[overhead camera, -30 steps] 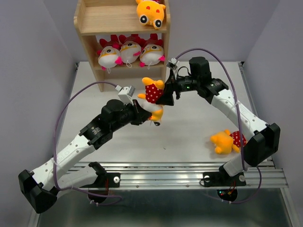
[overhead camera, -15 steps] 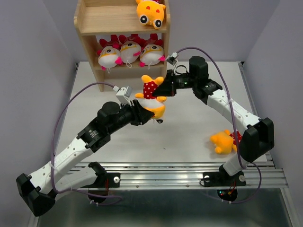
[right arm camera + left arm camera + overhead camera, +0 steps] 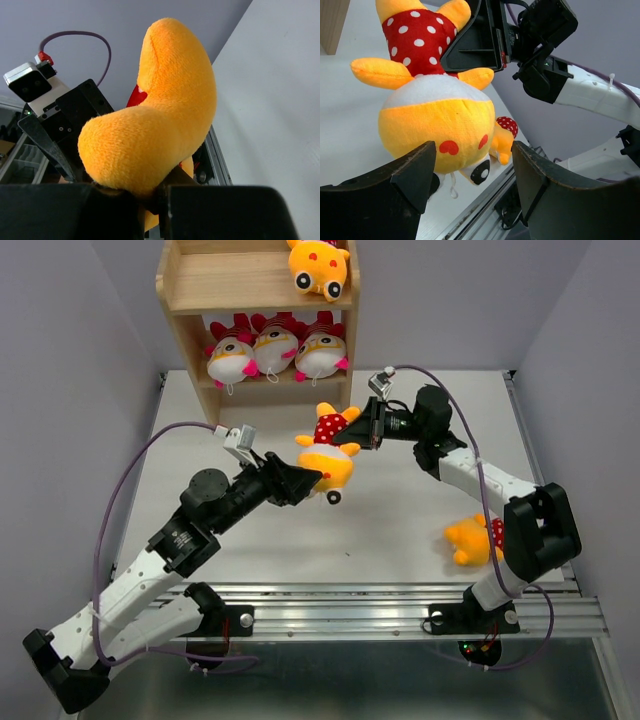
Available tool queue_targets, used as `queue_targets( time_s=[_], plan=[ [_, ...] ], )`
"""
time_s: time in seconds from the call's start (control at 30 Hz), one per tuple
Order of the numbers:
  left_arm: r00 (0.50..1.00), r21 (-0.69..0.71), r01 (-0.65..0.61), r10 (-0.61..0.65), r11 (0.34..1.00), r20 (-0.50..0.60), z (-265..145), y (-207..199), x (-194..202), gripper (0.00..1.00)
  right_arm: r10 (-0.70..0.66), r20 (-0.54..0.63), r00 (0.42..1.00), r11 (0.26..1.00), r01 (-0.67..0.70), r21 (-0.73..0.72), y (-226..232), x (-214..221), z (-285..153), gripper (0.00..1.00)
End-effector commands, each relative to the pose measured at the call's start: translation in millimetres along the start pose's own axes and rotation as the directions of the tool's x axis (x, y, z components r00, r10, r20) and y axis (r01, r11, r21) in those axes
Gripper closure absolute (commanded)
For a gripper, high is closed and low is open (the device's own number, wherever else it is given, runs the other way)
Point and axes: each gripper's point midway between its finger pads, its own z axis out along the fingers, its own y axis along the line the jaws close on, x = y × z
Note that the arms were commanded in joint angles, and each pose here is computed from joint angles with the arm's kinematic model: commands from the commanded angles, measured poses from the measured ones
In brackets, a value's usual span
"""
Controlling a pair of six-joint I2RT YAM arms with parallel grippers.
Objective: Place and organize the stuffed toys onto the shelf
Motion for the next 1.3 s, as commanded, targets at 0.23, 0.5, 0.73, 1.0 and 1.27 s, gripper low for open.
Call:
queue_targets(
  time_s=[0.23,0.5,0.73,1.0,1.27],
  plan=[
    [1.000,-0.017,0.003,-0.002,1.000,0.031,20,-1,-8,0.27,0.081,0.104,0.991,0.992,-0.070,-0.106,36,-6,-18,0.99],
    [1.000,-0.021,-0.011,0.011,1.000,-0.007,44,-5,-1,0.72,0.132,0.112,0.985,0.987,-0.121,-0.104,30,2,-22,0.99],
    [0.999,-0.012,-0.040,0.041,0.999,0.029,42,-12,-12,1.00,0.086,0.098,0.991,0.995,-0.080,-0.065,24,4,-24,0.96],
    [0.981,-0.090,-0.143,0.153,0.986,0.116,15,-15,-51,1.00,-0.283,0.060,0.957,0.959,0.281,0.045,27,-23,-48,0.21],
    [0.948,-0.152,-0.244,0.268,0.958,0.173,3,-24,-89,1.00,-0.515,0.082,0.854,0.854,0.502,0.132,41,-55,-81,0.00]
  ],
)
